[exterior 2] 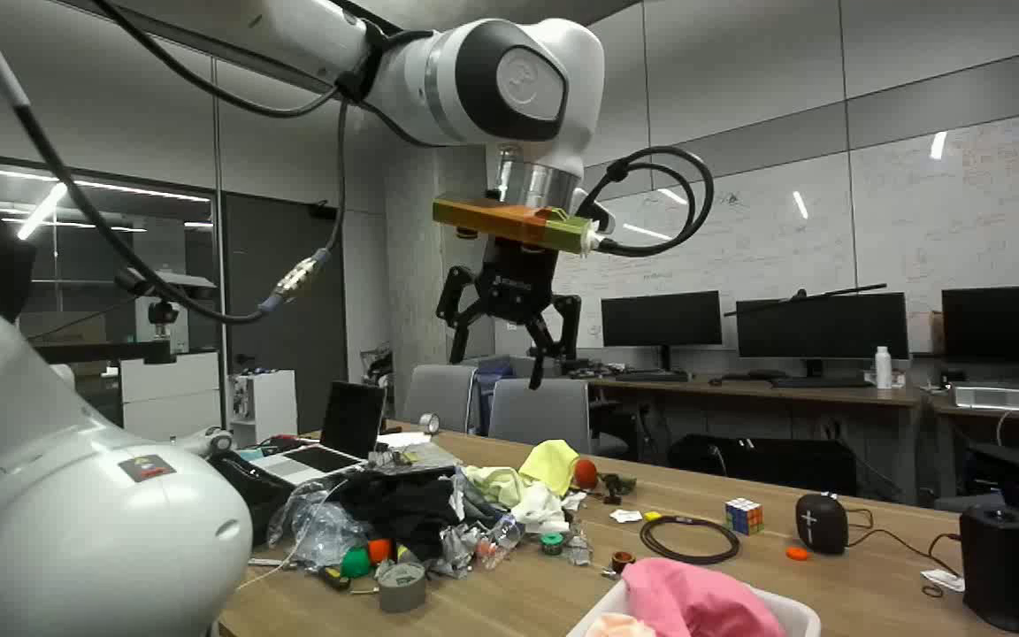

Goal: Remove the shirts from the white bin and put them on the table

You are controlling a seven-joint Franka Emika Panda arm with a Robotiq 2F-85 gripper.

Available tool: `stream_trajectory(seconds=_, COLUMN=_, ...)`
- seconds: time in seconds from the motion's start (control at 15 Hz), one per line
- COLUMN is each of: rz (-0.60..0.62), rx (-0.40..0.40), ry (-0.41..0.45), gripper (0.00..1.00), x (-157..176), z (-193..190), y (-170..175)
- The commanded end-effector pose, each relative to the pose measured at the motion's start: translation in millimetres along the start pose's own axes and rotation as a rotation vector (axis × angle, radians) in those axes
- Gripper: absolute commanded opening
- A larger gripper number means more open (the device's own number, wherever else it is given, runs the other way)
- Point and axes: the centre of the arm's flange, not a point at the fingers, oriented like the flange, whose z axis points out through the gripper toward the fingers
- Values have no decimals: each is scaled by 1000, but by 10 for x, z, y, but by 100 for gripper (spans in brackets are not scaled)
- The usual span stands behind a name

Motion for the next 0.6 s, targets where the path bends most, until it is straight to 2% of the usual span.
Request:
stream_trajectory(seconds=0.0, rz=0, rx=-2, ry=3, gripper=100, x=1, z=-17, y=0)
stream_trajectory(seconds=0.33, rz=2, rx=-11, ry=4, gripper=100, x=43, z=-43, y=15)
stream_trajectory(seconds=0.53, rz=21, rx=-47, ry=17, gripper=100, x=311, z=-36, y=125)
